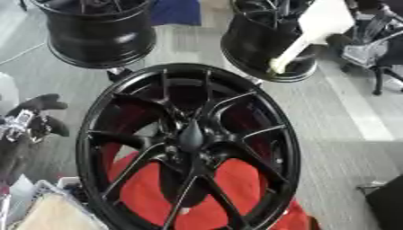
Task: Pull the pin out of the wheel hub.
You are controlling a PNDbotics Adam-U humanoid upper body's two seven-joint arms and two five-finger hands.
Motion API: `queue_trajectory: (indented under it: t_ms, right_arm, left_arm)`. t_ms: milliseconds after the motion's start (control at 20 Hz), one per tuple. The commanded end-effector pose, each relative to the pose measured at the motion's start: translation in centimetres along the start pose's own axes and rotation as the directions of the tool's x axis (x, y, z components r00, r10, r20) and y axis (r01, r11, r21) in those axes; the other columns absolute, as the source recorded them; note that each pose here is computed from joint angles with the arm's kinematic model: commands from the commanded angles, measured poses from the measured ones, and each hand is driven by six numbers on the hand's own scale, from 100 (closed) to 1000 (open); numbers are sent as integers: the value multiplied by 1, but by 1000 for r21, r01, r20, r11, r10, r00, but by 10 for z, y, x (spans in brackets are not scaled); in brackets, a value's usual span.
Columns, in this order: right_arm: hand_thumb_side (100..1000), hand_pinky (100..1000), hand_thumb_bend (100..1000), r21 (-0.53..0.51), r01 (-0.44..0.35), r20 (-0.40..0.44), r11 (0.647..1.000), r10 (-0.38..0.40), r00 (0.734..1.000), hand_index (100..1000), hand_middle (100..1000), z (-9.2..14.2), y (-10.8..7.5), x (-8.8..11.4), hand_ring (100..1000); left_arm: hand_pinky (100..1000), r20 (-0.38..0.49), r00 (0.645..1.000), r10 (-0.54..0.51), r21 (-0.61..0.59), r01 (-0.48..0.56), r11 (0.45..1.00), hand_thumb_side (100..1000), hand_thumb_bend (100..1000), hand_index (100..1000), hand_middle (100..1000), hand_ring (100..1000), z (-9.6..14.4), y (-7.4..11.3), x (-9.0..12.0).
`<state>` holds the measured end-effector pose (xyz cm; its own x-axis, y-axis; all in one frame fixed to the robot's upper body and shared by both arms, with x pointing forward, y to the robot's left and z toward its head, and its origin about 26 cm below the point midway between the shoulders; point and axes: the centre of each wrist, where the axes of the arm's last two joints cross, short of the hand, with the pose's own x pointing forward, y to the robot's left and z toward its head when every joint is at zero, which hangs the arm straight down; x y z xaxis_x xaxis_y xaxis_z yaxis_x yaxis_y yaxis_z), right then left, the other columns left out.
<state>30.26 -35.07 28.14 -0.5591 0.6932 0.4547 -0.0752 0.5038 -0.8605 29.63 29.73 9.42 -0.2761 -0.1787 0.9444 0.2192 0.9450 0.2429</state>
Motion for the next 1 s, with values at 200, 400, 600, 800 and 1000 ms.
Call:
queue_trajectory:
  t_ms: [200, 400, 600, 800, 1000]
  right_arm:
    - [110, 493, 100, -334, -119, -253, 935, 32, 967, 388, 284, 55, -3, -49, 410]
    - [160, 497, 100, -483, -264, -530, 835, -39, 847, 466, 351, 103, 33, -87, 422]
    - [175, 565, 100, -479, -424, -765, 769, -129, 631, 770, 576, 147, 75, -112, 533]
    - [460, 697, 100, -479, -491, -832, 727, -199, 518, 890, 785, 165, 95, -119, 720]
    - [603, 730, 100, -534, -612, -844, 583, -327, 425, 891, 810, 178, 117, -123, 770]
  left_arm:
    - [565, 18, 1000, -22, 32, 21, 999, 834, 100, 839, 703, 528, 0, 7, 6]
    - [565, 17, 1000, -25, 49, 24, 999, 832, 100, 838, 703, 528, 1, 10, 6]
    - [565, 14, 1000, -27, 59, 26, 998, 832, 100, 838, 703, 528, 2, 11, 6]
    - [565, 14, 1000, -27, 65, 26, 998, 830, 100, 838, 703, 528, 3, 11, 5]
    - [565, 11, 1000, -23, 69, 22, 997, 832, 100, 839, 704, 529, 3, 11, 4]
